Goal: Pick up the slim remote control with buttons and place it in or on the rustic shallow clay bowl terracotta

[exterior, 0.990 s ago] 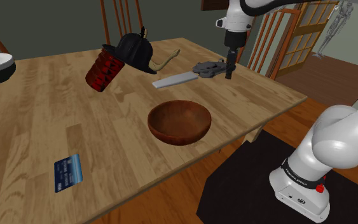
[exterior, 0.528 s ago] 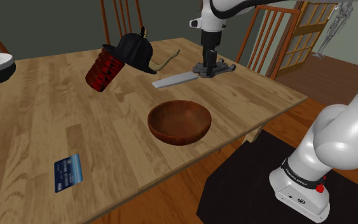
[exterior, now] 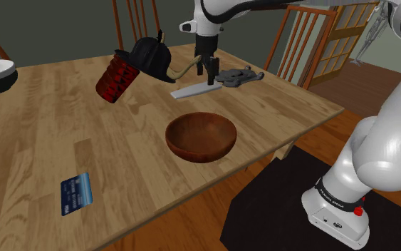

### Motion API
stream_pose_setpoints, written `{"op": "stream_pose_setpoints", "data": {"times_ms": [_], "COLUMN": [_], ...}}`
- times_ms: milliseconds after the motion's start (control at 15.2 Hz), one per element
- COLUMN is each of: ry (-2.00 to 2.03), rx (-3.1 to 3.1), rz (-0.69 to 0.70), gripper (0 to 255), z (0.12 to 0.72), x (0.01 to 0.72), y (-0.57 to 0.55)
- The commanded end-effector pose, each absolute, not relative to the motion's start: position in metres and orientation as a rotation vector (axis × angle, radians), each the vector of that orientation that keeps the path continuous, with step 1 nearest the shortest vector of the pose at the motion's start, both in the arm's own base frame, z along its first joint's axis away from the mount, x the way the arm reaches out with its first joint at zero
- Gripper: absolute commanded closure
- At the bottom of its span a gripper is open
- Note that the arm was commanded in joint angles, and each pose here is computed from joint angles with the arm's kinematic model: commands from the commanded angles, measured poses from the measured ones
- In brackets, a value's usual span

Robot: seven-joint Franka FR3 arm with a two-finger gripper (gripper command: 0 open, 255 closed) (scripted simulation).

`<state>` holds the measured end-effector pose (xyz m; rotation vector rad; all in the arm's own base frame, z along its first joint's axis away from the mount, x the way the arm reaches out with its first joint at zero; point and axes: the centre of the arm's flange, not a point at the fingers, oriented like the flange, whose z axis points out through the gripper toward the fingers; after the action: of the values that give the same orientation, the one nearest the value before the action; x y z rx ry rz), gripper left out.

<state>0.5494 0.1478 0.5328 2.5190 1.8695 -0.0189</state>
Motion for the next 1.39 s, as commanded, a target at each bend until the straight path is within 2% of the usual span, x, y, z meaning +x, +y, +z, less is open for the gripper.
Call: {"op": "stream_pose_setpoints", "data": {"times_ms": [0, 594, 1056, 1122, 1320], "ry": [1.995, 2.020, 2.020, 2.020, 2.020], "rx": [2.414, 2.392, 2.392, 2.392, 2.392], "rz": [-0.004, -0.001, -0.001, -0.001, -0.001], "gripper": [0, 0, 0, 255, 255], "z": [0.531, 0.491, 0.491, 0.491, 0.491], "x": [0.563, 0.565, 0.565, 0.565, 0.565], "y": [0.173, 0.177, 0.177, 0.177, 0.178]}}
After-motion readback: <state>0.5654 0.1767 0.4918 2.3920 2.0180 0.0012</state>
